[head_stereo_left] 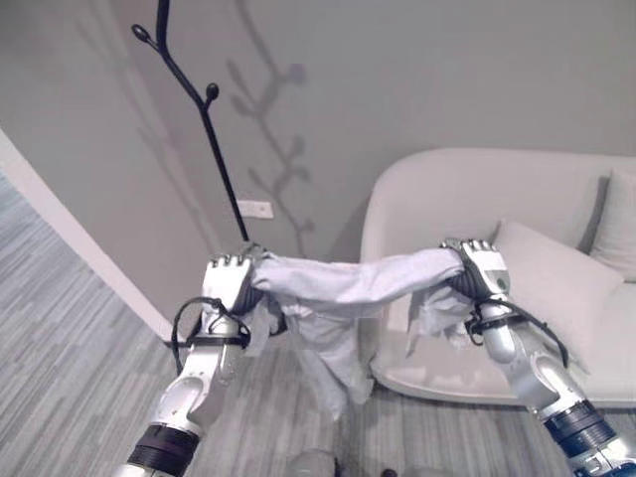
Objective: Hang the clothes on the sofa on the clothes rack.
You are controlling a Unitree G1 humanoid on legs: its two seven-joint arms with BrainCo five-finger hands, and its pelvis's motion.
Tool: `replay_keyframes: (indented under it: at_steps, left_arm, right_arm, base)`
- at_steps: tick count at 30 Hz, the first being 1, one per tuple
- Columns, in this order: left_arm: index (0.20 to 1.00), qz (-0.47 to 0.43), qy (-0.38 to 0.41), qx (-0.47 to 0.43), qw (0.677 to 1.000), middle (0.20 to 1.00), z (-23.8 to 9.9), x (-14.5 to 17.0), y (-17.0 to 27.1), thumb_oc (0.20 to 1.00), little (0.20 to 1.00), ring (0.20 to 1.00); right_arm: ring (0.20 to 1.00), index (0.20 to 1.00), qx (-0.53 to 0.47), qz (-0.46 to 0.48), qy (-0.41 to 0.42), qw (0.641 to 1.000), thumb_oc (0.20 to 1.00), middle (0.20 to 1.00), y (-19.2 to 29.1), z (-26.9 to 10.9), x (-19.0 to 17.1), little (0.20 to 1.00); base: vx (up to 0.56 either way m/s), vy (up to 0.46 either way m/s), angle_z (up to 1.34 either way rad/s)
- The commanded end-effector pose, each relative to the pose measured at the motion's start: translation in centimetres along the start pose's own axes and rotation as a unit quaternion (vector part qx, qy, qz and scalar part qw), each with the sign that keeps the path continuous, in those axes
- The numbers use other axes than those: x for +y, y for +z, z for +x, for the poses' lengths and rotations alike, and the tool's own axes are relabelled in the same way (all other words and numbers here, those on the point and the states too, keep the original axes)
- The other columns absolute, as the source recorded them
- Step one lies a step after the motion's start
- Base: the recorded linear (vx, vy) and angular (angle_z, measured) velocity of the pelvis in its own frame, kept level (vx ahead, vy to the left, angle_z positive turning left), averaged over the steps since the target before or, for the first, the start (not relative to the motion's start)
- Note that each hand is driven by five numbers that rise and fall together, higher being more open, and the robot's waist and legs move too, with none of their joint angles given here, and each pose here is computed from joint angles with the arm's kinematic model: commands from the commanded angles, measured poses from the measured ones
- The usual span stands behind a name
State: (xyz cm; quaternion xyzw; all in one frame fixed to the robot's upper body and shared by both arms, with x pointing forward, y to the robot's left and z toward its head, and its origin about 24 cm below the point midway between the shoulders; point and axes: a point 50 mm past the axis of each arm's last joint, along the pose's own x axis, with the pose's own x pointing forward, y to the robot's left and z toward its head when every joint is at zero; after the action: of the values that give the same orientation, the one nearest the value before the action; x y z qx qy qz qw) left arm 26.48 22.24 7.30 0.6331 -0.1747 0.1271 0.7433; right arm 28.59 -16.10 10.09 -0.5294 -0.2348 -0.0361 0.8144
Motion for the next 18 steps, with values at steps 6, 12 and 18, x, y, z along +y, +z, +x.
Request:
replay_keyframes:
  at_steps: [6, 12, 18]
  left_arm:
    - [0.2, -0.021, 0.069, 0.0, 0.997, 0.2, 1.9, 1.6, 0.1, 0.2, 0.2, 0.2]
    - [0.2, -0.014, 0.03, -0.013, 0.999, 0.2, 0.8, 0.6, 0.2, 0.2, 0.2, 0.2]
    - [0.2, 0.013, 0.027, -0.016, 0.999, 0.2, 0.8, 1.2, -0.3, 0.2, 0.2, 0.2]
  right_arm:
    - [0.2, 0.2, -0.031, 0.027, -0.06, 0.997, 0.2, 0.2, 1.1, 2.5, -1.6, 0.2]
    - [0.2, 0.2, -0.012, 0.018, -0.029, 0.999, 0.2, 0.2, 0.7, 1.0, -0.4, 0.2]
    - [0.2, 0.2, -0.009, 0.019, -0.013, 1.0, 0.2, 0.2, 1.2, 0.8, 0.6, 0.2]
  base:
    - [0.1, 0.315, -0.24]
    - [0.1, 0.506, -0.29]
    - [0.03, 0.363, -0.3]
